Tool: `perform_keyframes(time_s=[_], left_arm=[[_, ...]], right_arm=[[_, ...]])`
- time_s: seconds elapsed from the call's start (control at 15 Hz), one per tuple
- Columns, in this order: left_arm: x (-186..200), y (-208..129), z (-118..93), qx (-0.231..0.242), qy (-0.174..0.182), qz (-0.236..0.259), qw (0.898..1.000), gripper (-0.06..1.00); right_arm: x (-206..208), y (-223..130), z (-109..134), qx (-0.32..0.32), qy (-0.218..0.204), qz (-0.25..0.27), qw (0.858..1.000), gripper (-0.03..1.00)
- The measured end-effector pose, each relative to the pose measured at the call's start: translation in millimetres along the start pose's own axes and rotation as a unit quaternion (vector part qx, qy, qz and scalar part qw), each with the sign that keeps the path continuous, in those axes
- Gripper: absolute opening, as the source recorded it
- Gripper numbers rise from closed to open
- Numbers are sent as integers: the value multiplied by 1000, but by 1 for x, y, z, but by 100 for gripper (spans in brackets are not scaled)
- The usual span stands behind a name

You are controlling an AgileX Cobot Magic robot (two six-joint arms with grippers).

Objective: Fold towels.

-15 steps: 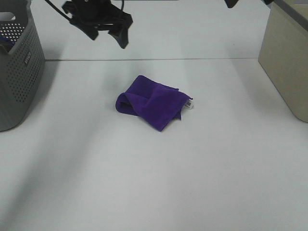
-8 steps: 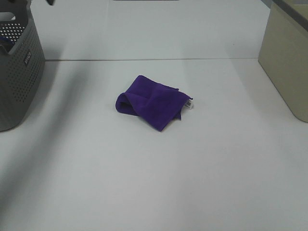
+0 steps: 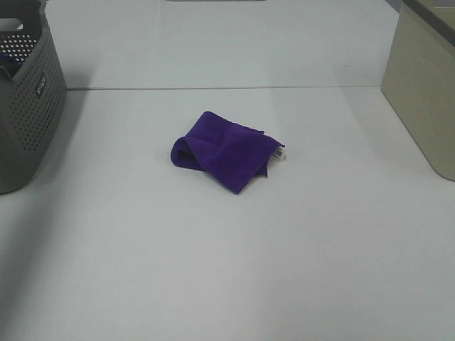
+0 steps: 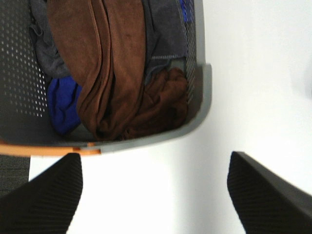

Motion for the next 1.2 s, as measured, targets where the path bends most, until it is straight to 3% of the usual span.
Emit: perform_keyframes(time_s=[0.27,0.53,0.93,1.2], left_arm=[[52,-111,-25,-25,9,-50,998,75],[70,-207,-46,-65,32,-130,989,75],[81,-255,-66,-55,22,-229,972,75],[64,-265,-68,-45,14,-209,977,75]], right_arm=[[23,-65,-18,3,0,-33,999,76],[23,-119,-32,2,5,-51,999,76],[29,-157,-51,11,-14,-112,994,76],[14,-164,-55,20,-29,-88,996,76]])
Point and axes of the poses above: a point on each arm's last joint axis where the gripper is mounted, x pointing back along that axis away from the gripper, z along the wrist's bending axis when the last joint is at zero, y = z × x, the point moved 5 cm from there along -x, pointing out along that axis toward the gripper, and after that the axes turned 10 degrees about -x, right-handed, at the moved point
